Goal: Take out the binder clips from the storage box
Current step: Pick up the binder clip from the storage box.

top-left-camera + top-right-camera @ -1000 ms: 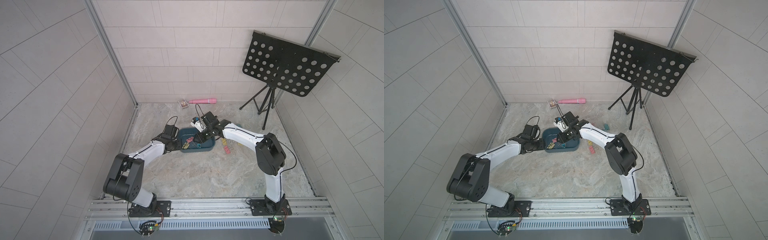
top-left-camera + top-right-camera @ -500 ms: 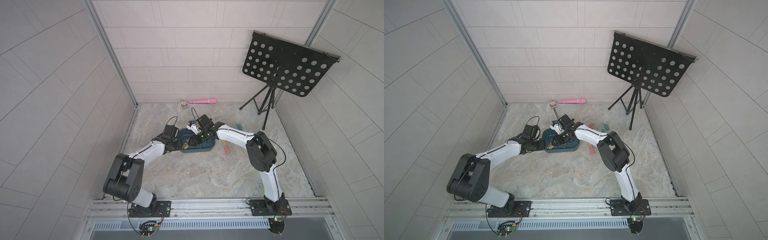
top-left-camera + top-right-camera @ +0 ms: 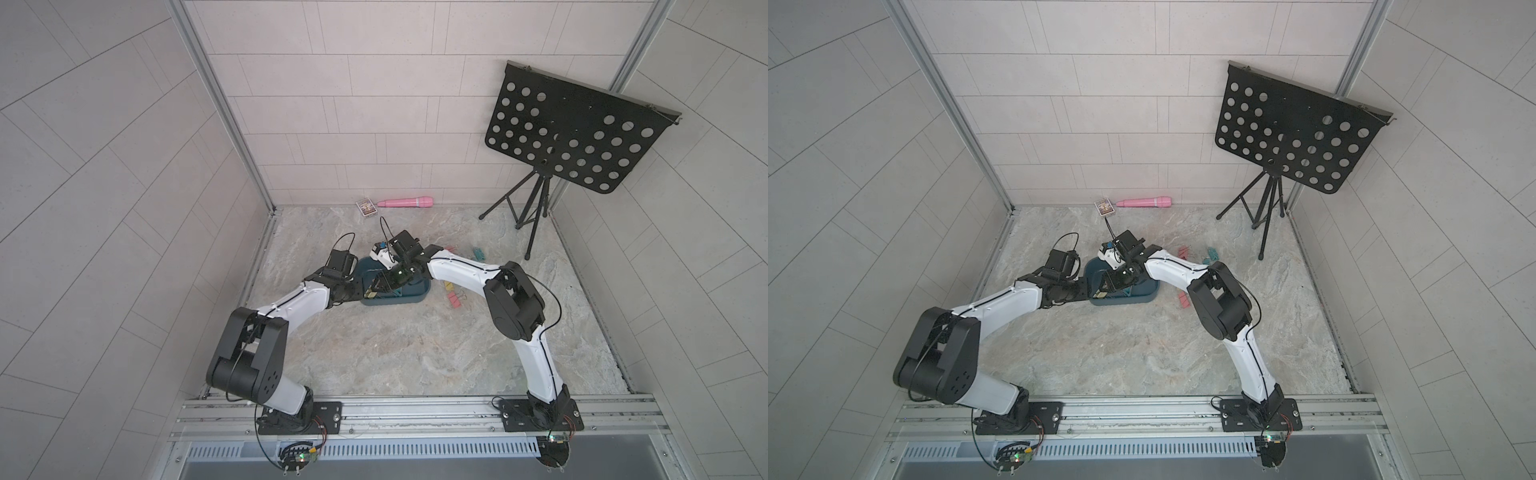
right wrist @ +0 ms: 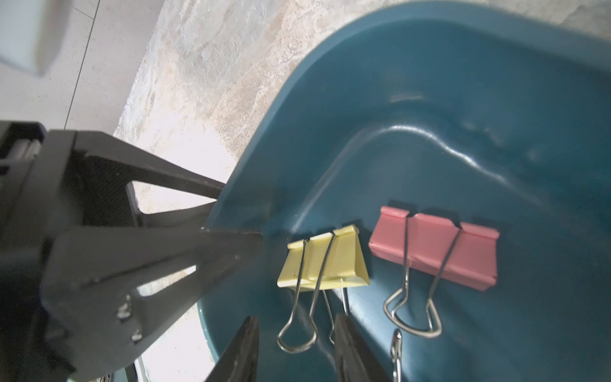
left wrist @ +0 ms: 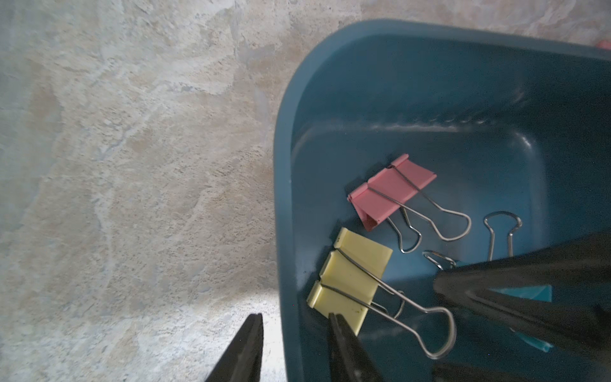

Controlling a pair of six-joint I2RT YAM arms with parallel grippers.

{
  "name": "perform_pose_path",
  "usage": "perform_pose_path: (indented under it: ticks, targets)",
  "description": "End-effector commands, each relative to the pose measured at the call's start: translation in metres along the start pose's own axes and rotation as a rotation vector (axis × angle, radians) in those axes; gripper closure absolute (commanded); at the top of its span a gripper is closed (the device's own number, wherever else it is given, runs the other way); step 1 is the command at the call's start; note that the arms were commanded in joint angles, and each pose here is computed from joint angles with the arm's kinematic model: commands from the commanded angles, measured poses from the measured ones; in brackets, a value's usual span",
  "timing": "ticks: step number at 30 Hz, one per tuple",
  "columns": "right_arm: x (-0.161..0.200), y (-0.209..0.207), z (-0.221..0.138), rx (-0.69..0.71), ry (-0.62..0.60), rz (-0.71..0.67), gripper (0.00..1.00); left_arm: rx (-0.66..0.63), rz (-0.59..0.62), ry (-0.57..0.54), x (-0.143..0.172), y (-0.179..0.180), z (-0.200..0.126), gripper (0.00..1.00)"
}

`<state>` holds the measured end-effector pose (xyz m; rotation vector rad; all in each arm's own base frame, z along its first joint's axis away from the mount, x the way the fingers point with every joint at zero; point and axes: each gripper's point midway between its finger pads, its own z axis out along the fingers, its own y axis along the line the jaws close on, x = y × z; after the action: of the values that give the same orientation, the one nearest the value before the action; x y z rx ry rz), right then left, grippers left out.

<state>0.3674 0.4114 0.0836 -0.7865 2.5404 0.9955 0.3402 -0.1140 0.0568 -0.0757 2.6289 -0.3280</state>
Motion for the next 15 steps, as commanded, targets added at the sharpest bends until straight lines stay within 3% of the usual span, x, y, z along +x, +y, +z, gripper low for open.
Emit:
perform_pose_path:
  ticks: [1, 9, 15]
  targets:
    - [0.0032, 0.001, 0.0085, -0.01, 0.019, 0.015, 0.59, -0.003, -0.001, -0.011, -0.0003, 0.0025, -0.0055, 0.59]
    - [0.0086, -0.0004, 0.0106, -0.002, 0.043, 0.014, 0.61, -0.003, 0.0, -0.011, -0.0001, 0.0022, -0.0054, 0.59]
    - [0.0098, -0.0014, 0.0108, 0.004, 0.05, 0.014, 0.71, -0.005, 0.0, -0.012, 0.0001, 0.0028, -0.0061, 0.59]
